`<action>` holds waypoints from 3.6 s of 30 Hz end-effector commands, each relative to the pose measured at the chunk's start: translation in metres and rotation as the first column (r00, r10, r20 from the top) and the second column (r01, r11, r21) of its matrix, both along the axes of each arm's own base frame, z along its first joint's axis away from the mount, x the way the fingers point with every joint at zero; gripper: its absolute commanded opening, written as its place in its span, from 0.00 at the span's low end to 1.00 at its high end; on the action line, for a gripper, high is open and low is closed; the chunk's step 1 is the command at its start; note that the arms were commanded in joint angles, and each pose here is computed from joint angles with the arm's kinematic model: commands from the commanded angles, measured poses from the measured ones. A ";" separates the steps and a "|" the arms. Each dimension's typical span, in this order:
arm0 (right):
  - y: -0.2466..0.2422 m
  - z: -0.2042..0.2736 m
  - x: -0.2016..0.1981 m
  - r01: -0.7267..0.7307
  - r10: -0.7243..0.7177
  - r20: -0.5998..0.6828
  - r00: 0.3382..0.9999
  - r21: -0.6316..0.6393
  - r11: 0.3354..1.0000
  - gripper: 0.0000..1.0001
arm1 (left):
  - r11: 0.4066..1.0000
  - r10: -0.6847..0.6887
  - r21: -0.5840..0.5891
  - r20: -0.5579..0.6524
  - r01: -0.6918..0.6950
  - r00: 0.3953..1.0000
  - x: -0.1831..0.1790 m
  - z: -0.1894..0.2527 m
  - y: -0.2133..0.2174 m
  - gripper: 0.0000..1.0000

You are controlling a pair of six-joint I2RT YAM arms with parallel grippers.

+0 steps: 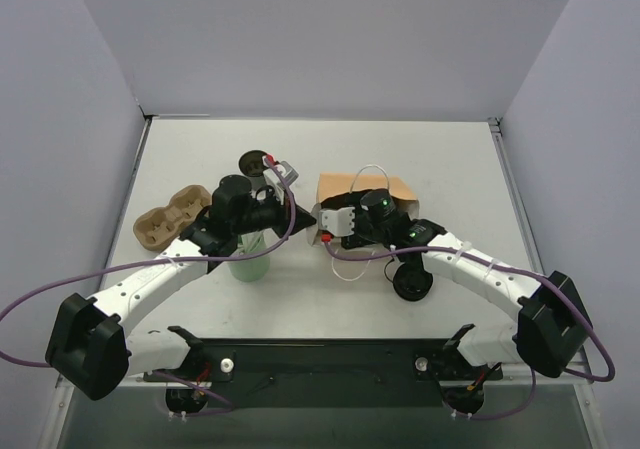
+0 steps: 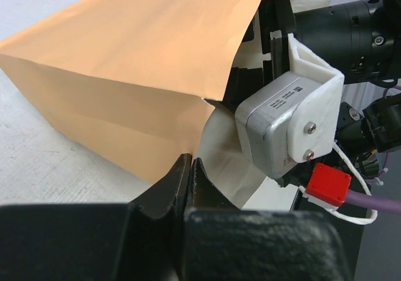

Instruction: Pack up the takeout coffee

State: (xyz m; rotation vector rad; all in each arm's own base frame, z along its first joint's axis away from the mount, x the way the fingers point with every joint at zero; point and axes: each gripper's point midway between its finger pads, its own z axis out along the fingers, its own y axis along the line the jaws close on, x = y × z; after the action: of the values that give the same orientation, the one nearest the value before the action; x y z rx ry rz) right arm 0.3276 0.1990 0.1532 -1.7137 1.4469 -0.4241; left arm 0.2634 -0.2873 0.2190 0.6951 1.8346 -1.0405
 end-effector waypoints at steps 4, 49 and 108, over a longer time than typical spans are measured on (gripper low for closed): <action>-0.016 0.036 0.012 0.044 -0.045 0.114 0.992 0.019 0.999 0.45 | 0.998 0.003 -0.066 0.088 0.003 0.996 0.001 0.030 -0.006 0.00; -0.006 0.024 0.032 0.064 -0.088 0.076 0.993 0.270 0.961 0.41 | 0.997 -0.007 -0.082 0.013 0.008 1.000 -0.002 0.014 -0.017 0.00; -0.001 -0.028 0.075 0.087 -0.102 0.044 0.994 0.255 0.963 0.45 | 0.987 0.017 -0.157 -0.082 -0.029 0.997 0.000 0.008 -0.010 0.00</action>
State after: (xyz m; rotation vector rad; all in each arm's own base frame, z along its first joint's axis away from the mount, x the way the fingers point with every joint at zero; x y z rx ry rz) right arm 0.3929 0.1977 0.1205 -1.4579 1.4765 -0.3341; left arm 0.2669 -0.2910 0.2101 0.5138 1.8713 -1.1329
